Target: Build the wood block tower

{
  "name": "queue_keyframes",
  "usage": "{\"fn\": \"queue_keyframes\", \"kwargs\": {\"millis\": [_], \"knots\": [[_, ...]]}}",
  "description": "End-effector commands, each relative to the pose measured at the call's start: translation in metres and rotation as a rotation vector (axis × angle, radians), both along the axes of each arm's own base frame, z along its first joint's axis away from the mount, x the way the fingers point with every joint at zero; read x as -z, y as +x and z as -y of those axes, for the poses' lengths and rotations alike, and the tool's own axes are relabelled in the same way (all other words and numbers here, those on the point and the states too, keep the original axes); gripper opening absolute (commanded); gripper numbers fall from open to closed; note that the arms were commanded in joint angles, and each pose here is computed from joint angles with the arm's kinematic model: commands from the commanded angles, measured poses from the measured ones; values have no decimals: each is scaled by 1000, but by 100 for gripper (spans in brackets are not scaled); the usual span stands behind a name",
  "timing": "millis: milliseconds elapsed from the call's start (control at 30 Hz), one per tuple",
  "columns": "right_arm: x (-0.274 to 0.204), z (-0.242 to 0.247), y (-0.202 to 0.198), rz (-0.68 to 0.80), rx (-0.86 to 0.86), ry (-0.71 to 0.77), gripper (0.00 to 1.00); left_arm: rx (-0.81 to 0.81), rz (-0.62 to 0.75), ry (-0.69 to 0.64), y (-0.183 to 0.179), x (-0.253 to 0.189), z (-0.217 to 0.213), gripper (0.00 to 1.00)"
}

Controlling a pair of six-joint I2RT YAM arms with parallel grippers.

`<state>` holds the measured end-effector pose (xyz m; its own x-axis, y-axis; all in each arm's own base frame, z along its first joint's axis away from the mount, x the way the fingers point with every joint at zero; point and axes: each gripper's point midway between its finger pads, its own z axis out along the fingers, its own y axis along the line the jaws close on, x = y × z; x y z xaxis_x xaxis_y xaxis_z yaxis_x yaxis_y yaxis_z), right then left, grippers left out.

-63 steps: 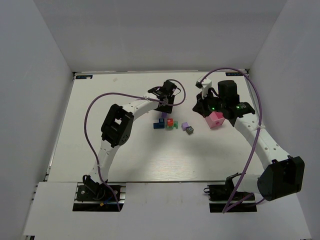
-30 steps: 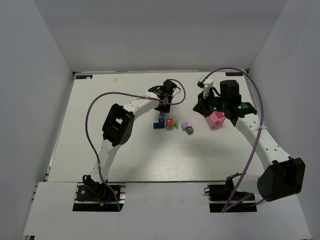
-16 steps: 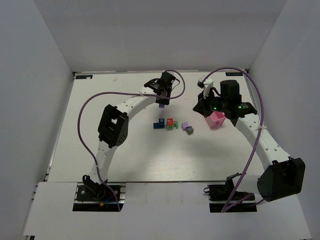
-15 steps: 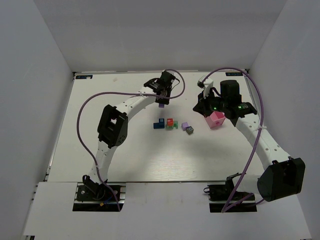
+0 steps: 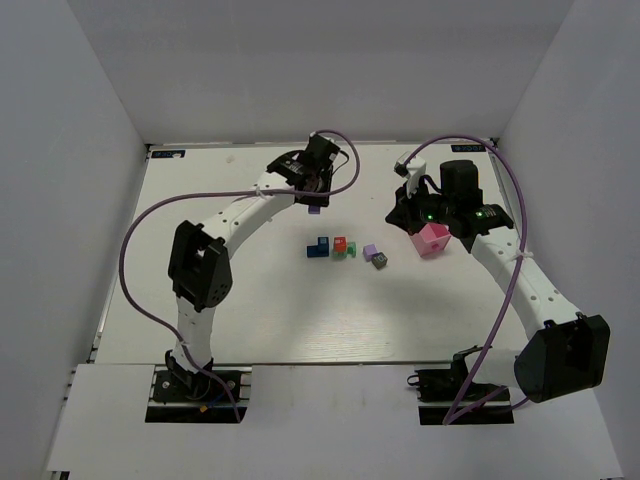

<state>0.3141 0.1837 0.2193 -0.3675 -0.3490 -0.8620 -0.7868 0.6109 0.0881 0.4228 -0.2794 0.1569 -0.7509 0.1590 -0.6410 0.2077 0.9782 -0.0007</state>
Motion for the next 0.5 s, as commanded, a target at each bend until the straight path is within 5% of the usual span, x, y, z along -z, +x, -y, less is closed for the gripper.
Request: {"fn": "queue_keyframes", "kwargs": {"millis": [0, 333, 467], "knots": [[0, -2, 0, 3, -17, 6, 0, 4, -1, -36, -19, -21, -2, 27], [7, -2, -1, -25, -31, 0, 0, 108, -26, -60, -40, -15, -1, 24], [10, -4, -2, -30, -46, -6, 0, 316, -29, -73, -56, -15, 9, 21]]}}
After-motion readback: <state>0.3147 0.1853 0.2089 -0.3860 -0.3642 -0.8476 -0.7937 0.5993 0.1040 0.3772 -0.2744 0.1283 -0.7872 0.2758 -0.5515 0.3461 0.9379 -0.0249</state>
